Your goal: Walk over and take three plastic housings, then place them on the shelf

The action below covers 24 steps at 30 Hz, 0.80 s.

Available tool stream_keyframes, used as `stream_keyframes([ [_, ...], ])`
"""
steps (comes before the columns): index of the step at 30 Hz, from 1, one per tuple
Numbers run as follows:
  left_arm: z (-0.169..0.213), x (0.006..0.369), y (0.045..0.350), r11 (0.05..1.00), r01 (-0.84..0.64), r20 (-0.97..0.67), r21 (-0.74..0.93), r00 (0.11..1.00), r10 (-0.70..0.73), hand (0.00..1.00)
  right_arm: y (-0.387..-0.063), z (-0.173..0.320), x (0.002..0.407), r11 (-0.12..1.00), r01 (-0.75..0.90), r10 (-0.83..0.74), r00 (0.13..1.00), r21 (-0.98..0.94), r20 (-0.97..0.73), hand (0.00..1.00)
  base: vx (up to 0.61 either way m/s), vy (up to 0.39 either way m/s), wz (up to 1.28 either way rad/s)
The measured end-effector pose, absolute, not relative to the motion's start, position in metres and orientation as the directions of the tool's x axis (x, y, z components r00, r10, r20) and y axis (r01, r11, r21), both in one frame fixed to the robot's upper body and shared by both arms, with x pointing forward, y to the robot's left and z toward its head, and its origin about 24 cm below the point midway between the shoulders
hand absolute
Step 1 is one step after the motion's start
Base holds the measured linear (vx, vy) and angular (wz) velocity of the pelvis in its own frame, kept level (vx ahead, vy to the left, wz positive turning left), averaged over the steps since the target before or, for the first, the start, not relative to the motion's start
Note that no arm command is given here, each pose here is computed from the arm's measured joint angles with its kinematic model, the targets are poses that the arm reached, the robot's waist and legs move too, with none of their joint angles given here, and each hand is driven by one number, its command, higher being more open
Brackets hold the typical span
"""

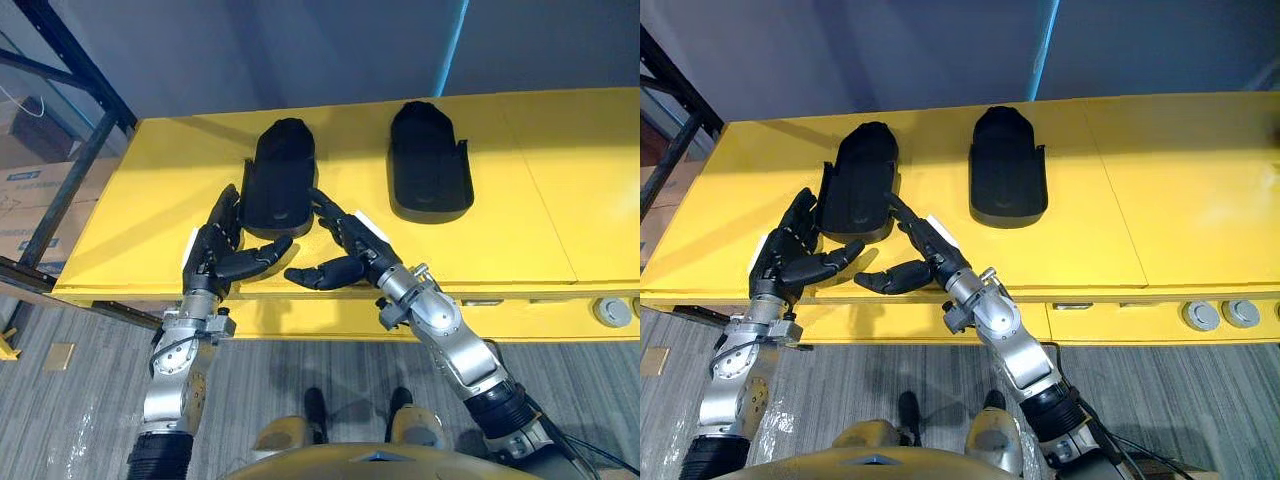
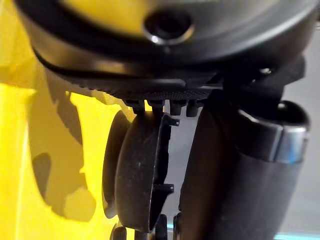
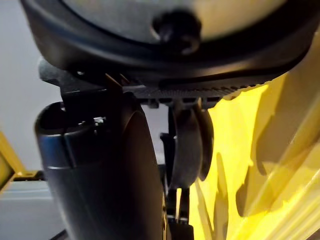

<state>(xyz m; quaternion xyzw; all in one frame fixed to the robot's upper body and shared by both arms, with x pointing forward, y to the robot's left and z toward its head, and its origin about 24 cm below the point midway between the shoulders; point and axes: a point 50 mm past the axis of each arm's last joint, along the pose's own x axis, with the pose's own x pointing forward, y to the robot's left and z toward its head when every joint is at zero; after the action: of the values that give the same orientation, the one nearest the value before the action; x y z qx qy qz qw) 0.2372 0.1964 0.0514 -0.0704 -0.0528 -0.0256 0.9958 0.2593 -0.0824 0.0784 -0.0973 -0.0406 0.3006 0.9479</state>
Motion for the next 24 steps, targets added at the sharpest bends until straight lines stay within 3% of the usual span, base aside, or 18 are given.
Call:
stream_keyframes([
  [24,0.040,0.243,0.181,0.987,0.048,0.054,-0.151,0.998,-0.040,1.00,-0.103,0.073,0.278,0.830,-0.446,0.468,0.884,-0.335,-0.018,1.00,-0.01,-0.006,0.00],
])
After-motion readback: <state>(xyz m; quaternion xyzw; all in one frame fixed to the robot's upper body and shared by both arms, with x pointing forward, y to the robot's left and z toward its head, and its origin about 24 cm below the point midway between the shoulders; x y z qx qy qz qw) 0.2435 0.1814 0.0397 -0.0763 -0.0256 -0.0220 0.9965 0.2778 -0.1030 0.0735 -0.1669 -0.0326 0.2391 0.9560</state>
